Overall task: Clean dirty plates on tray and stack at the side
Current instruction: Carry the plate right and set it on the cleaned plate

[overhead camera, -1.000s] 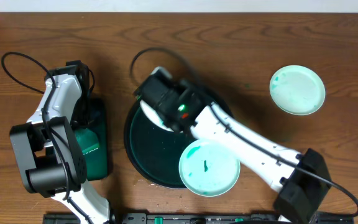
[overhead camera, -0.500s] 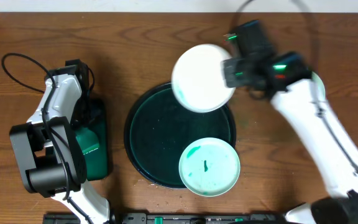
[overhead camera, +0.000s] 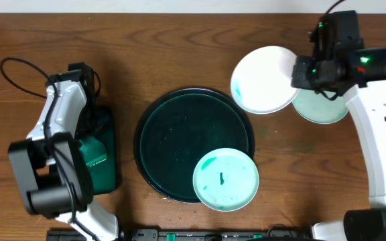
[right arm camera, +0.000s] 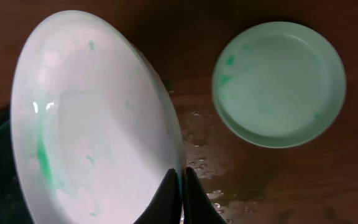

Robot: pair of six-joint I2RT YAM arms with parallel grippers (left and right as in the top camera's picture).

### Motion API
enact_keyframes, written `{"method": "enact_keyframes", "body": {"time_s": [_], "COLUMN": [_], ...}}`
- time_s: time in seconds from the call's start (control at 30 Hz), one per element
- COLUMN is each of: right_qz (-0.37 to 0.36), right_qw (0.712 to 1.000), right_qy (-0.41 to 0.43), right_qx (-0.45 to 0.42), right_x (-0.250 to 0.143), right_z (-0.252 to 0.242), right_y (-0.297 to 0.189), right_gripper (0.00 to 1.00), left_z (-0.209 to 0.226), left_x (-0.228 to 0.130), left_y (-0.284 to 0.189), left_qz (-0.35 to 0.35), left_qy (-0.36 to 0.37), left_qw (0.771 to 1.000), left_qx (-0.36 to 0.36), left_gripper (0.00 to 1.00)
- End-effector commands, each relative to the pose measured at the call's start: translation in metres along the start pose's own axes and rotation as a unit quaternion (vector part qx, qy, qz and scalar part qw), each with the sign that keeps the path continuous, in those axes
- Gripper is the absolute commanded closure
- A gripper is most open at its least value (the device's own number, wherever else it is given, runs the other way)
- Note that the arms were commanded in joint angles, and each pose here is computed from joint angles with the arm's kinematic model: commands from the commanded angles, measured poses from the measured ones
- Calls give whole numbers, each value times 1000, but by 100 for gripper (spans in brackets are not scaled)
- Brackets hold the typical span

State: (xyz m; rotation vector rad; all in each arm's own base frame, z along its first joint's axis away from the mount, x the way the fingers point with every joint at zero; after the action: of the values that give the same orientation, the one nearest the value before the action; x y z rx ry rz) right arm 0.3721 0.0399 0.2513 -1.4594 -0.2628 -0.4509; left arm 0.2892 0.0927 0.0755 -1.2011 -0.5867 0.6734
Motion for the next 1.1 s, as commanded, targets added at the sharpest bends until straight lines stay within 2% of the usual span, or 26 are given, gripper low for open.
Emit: {"method": "enact_keyframes", "body": {"time_s": [0.0, 0.37, 0.63, 0.83, 1.07], "right_qz": [9, 52, 33, 38, 72], "right_qw": [999, 979, 941, 931, 932], "right_qy": [45, 184, 322, 349, 352], "right_qx": [-15, -76, -97, -100, -53], "right_x": [-2, -43, -64, -80, -86], "right_z": [-24, -125, -190, -200, -188], "right_y": [6, 60, 77, 100, 132], "right_gripper": [99, 99, 99, 99, 99], "left_z": [10, 38, 44, 45, 45], "left_x": [1, -6, -10, -11, -12], "left_y": [-29, -98, -110, -109, -109], "left_qz": [-37, -129, -144, -142, -140], "left_qy": [-6, -35, -40, -39, -38], "left_qw": [999, 986, 983, 983, 984], "left_qx": [-25, -97, -109, -108, -106], "left_gripper": [21, 21, 21, 21, 21]}}
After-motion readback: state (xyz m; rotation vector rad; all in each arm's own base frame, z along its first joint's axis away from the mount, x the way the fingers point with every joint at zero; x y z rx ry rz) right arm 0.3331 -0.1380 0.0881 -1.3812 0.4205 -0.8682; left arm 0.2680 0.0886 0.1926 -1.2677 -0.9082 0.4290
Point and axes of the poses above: each gripper's point midway between its finger pads, its own y axis out along the fingers, its own z axis along the line the jaws close on, x = y × z, the point moved 2 cm from there along -y, back along the fingers, and after that the axes turned 3 degrees about -y, right-handed, at the moved point
